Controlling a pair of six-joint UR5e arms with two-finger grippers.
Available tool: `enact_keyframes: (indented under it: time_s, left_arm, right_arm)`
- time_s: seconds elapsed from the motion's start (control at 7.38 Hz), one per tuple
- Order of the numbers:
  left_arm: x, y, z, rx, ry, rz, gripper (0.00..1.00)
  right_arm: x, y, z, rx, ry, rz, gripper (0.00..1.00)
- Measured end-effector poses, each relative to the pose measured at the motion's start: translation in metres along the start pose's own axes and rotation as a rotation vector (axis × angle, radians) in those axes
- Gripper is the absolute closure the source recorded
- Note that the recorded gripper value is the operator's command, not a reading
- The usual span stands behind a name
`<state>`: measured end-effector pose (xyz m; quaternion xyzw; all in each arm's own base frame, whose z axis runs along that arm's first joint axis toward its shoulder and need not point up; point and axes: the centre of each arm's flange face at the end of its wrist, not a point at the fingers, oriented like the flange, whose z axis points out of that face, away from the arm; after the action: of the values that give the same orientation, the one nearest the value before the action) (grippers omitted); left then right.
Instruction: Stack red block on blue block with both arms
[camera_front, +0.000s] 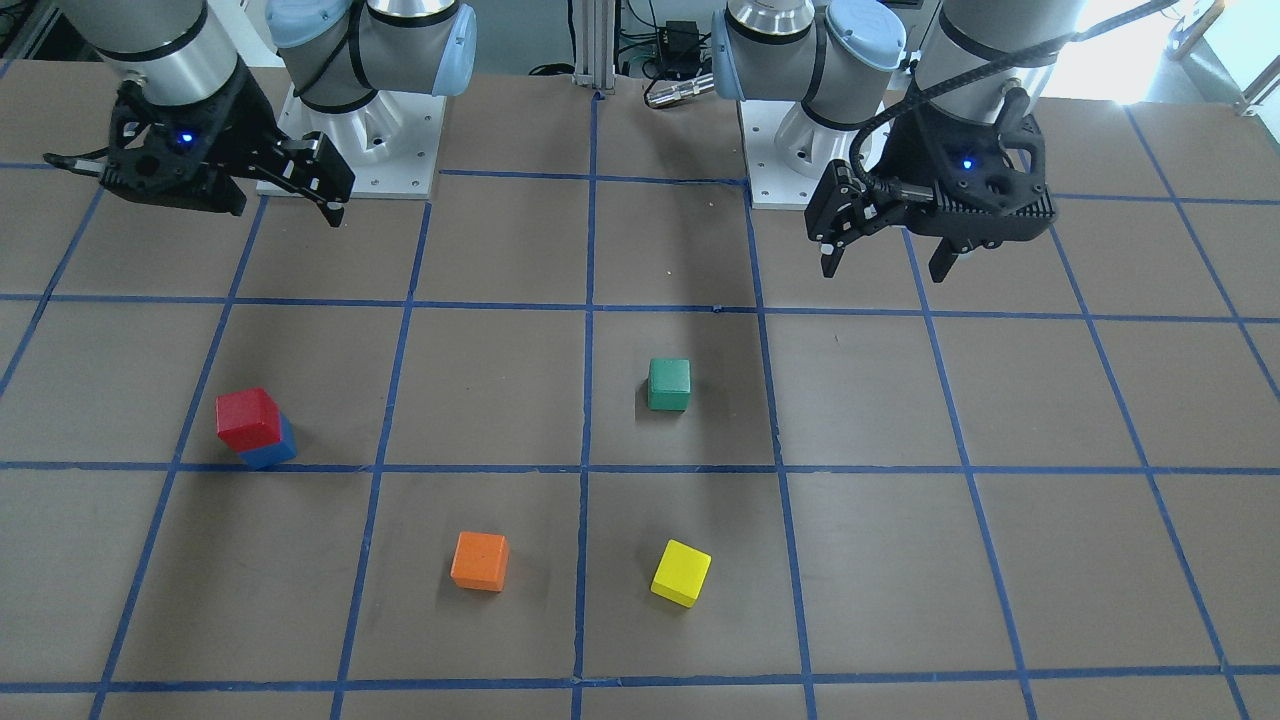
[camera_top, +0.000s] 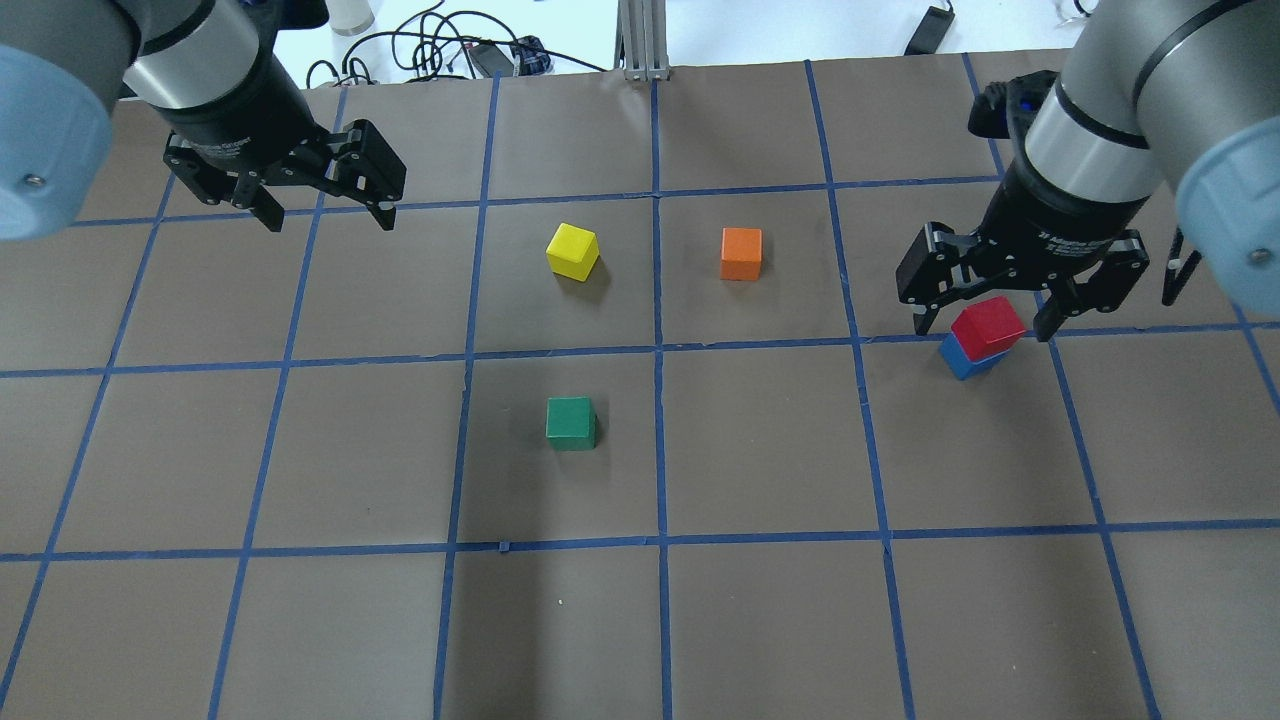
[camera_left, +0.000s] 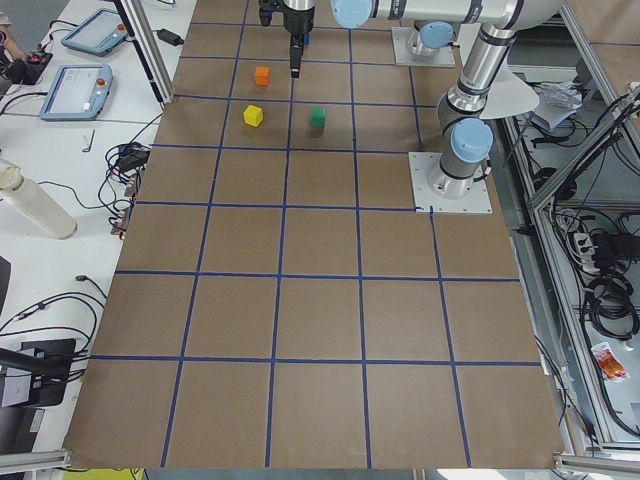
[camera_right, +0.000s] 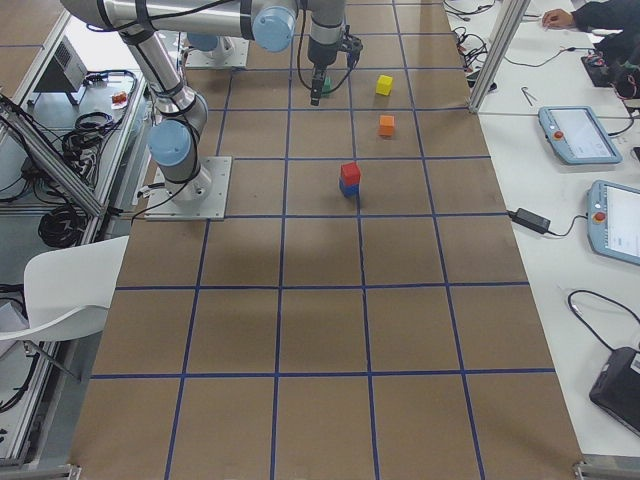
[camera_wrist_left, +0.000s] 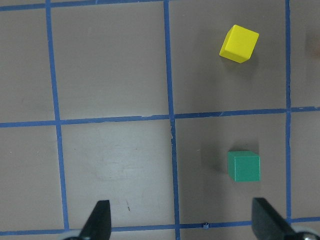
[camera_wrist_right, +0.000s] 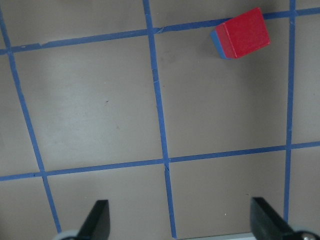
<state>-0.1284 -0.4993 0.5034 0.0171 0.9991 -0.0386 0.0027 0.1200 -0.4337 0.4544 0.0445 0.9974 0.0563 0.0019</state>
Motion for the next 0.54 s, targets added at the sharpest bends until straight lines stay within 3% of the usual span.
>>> enact_keyframes:
  time_s: [0.54]
  left_arm:
    - [0.0001, 0.0000, 0.0000, 0.000, 0.001, 0.000, 0.00]
  right_arm:
    - [-0.0098, -0.0003, -0.0001, 0.001, 0.009, -0.018, 0.00]
